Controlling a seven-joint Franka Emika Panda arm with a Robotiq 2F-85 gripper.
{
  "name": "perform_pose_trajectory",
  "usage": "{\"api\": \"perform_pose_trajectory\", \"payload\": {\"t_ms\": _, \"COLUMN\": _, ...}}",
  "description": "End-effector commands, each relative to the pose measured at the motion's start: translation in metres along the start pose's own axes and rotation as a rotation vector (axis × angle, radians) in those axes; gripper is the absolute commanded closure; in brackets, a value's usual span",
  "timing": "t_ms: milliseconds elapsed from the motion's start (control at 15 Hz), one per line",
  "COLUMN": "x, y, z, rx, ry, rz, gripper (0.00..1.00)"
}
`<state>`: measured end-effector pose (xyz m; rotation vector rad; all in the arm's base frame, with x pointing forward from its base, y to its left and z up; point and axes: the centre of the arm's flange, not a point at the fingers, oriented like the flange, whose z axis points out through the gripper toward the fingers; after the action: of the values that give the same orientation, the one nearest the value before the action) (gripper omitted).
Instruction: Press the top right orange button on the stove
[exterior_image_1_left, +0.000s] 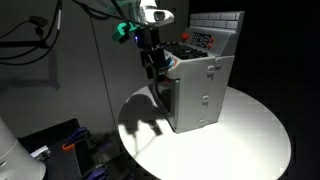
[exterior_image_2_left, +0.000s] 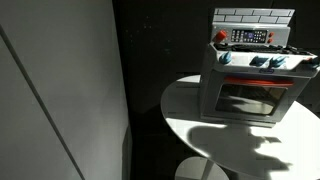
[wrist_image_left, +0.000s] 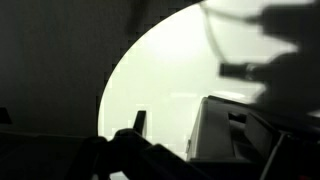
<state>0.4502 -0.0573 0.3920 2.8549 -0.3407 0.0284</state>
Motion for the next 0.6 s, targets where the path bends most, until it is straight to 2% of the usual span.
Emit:
{"api": "perform_pose_trajectory", "payload": {"t_ms": 0, "x": -0.013, "y": 0.000, "z": -0.028, "rx": 0.031, "ry": 0.018, "rz": -0.009, "gripper": 0.00}}
{"api": "perform_pose_trajectory", "payload": {"t_ms": 333, "x": -0.010, "y": 0.003, "z": -0.069, "rx": 0.061, "ry": 0.096, "rz": 0.033, "gripper": 0.00}}
{"api": "perform_pose_trajectory", "payload": {"t_ms": 533, "x": 0.003, "y": 0.010, "z": -0.089, "rx": 0.067, "ry": 0.154, "rz": 0.074, "gripper": 0.00}}
